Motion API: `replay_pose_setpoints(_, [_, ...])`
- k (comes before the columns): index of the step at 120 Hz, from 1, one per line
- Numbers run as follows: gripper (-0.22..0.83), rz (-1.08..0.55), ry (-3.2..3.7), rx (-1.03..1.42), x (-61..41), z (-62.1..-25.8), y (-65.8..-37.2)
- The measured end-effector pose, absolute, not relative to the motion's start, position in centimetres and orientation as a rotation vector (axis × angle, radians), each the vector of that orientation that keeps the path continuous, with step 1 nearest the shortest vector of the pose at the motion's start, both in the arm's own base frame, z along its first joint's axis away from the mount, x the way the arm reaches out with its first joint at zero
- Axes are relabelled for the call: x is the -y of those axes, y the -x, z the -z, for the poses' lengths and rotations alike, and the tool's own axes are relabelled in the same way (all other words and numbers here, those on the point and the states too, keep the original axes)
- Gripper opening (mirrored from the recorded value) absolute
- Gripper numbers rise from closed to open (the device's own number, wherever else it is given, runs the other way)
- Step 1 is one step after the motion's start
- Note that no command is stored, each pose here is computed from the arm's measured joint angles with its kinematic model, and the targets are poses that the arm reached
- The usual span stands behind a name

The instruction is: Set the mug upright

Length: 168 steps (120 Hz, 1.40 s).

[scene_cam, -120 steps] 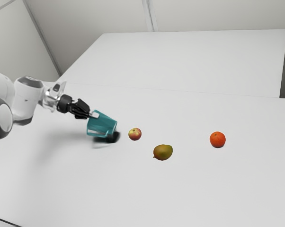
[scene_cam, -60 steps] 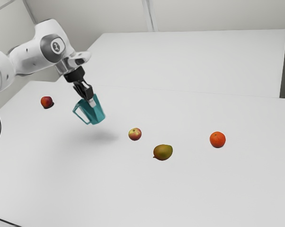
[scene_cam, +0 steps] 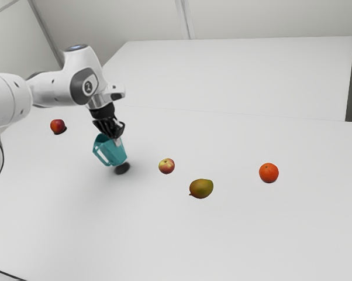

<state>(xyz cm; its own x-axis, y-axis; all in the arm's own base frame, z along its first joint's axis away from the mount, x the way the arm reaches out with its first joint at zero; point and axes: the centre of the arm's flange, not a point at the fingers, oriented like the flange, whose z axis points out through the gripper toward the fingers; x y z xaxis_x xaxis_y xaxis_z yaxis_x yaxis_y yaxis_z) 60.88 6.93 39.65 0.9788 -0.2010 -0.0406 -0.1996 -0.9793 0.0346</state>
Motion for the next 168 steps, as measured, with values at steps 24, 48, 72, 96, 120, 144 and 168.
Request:
replay_pose_setpoints(24, [-0.17, 0.069, -3.125, 0.218, -6.7, -37.5, -61.4])
replay_pose_setpoints(48, [-0.16, 0.083, -3.135, 0.131, -6.7, -35.8, -61.8])
replay_pose_setpoints(72, [0.23, 0.074, -3.127, 0.081, -6.1, -35.7, -61.9])
replay_pose_setpoints(96, [0.46, 0.021, -3.123, 0.071, -5.1, -39.2, -61.6])
replay_pose_setpoints(120, [0.56, -0.032, -3.113, 0.069, -4.1, -46.2, -61.8])
replay_pose_setpoints(144, [0.59, -0.084, -3.111, 0.095, -2.8, -54.7, -61.7])
replay_pose_setpoints(168, [0.61, -0.032, -3.113, 0.096, -2.5, -57.6, -59.8])
